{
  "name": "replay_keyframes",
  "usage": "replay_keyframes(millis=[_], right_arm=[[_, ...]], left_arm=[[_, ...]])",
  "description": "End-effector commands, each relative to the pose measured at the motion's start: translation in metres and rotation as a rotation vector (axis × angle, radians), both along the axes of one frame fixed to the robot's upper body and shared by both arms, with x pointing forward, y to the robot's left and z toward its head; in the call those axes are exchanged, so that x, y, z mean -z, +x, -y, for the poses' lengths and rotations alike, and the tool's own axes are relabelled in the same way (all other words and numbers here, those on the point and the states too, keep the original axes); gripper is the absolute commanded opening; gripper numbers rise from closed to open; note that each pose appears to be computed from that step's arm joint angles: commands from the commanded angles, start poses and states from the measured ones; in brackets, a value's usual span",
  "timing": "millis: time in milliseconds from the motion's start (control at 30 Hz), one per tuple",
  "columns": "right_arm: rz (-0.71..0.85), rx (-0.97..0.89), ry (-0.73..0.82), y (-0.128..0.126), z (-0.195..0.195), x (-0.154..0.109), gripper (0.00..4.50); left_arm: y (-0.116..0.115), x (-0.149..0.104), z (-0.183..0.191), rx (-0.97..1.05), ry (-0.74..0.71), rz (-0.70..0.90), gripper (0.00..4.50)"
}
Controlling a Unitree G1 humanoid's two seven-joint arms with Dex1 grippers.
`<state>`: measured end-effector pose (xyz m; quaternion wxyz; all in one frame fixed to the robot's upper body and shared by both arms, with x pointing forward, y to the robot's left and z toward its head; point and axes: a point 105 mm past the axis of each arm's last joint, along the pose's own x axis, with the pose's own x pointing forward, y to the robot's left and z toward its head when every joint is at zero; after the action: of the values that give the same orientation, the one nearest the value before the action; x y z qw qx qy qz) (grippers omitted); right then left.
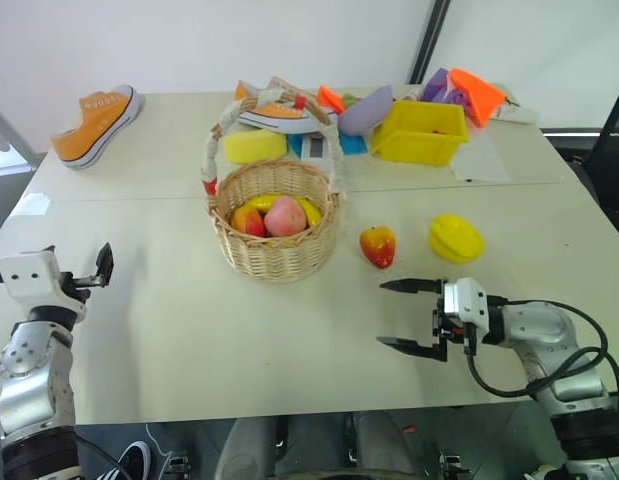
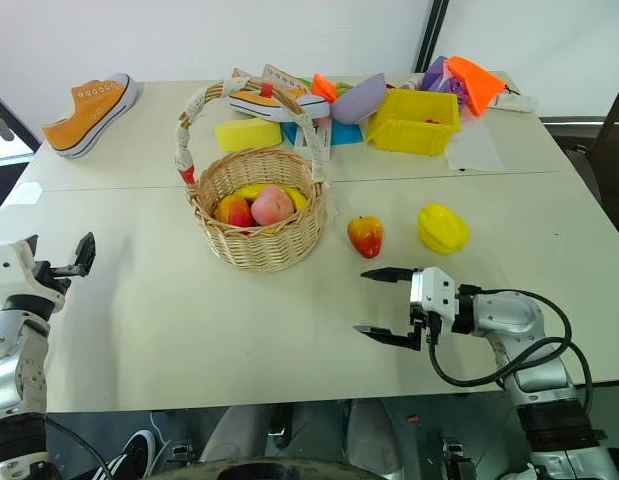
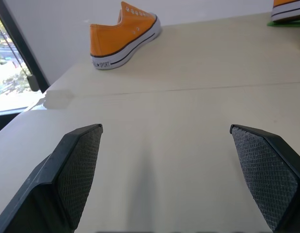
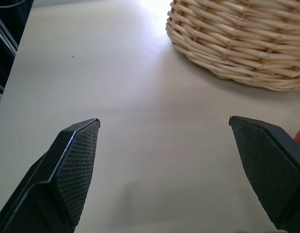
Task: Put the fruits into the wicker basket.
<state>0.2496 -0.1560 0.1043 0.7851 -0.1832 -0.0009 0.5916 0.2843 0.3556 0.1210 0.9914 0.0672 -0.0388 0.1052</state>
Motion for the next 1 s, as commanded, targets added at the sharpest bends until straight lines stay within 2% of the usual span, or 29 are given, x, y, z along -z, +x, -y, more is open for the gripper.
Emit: replay_keyframes(millis=[33,233,433,533,667,867,1000], right_arm=[[0.034,0.007,0.042,0.002,-0.001,-0.007,4.45],[0.041,0.045,0.100,0.008,0.001,-0.012,4.45],[0.026,0.027,0.089,0.004,0.000,-0.007,4.45],[0.007,0.036,0.104,0.005,0.000,-0.009,4.45],[0.001,0.032,0.103,0.005,0.000,-0.010,4.45],[0.002,0.049,0.126,0.007,0.001,-0.017,4.45],[0.012,0.085,0.170,0.010,0.001,-0.026,4.45]], left_arm=[[-0.002,-0.021,0.005,0.034,0.043,0.080,4.50],[0.000,-0.026,0.017,0.093,0.052,0.088,4.50],[0.000,-0.025,0.017,0.093,0.056,0.082,4.50],[0.000,-0.024,0.034,0.177,0.109,0.068,4.50],[-0.001,-0.024,0.037,0.185,0.092,0.073,4.50],[-0.006,-0.027,0.033,0.176,0.089,0.095,4.50],[-0.008,-0.029,0.047,0.252,0.090,0.114,4.50]])
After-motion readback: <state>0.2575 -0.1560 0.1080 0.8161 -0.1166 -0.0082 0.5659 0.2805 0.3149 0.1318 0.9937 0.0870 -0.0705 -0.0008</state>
